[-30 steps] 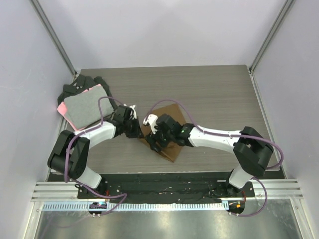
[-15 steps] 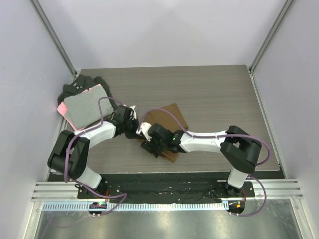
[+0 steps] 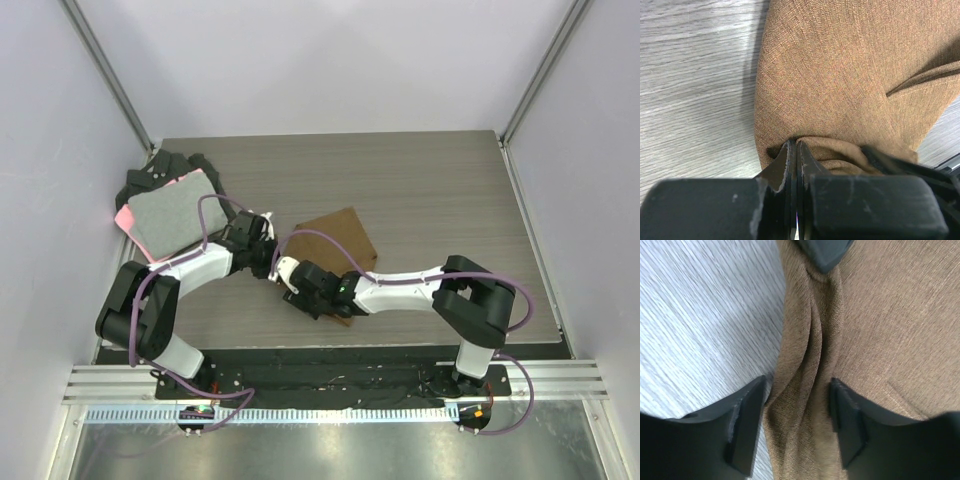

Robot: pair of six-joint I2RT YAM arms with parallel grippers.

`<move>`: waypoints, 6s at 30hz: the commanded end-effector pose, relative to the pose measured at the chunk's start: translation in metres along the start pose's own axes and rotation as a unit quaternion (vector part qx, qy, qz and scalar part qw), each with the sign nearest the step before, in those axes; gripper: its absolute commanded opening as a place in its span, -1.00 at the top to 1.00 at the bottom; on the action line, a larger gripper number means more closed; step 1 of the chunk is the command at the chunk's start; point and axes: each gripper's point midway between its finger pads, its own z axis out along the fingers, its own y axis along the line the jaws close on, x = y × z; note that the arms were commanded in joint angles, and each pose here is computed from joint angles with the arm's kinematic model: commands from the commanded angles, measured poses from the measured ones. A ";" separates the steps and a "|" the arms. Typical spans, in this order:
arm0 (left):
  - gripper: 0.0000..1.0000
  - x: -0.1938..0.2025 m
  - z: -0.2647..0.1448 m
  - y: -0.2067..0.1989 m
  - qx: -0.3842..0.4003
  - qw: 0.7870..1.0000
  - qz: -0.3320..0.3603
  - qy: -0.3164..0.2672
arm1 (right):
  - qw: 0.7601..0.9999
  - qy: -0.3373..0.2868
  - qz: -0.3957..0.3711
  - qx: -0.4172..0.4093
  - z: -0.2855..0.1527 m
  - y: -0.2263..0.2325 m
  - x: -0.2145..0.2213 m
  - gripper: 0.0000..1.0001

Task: Fold the napkin, place the utensils inside, and roll it up
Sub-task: Roll the napkin with the utensil

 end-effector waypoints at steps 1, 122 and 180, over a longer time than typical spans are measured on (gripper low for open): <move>1.00 -0.008 -0.005 -0.006 0.005 1.000 0.008 -0.009 | 1.000 0.001 -0.004 0.026 0.003 -0.001 0.004 0.01; 1.00 -0.007 -0.007 0.031 -0.021 0.998 0.007 -0.063 | 0.956 0.101 0.169 -0.216 -0.061 0.028 -0.028 0.02; 1.00 -0.010 0.001 0.023 -0.052 0.998 -0.020 0.030 | 0.998 -0.058 0.032 -0.007 -0.018 -0.031 -0.064 -0.18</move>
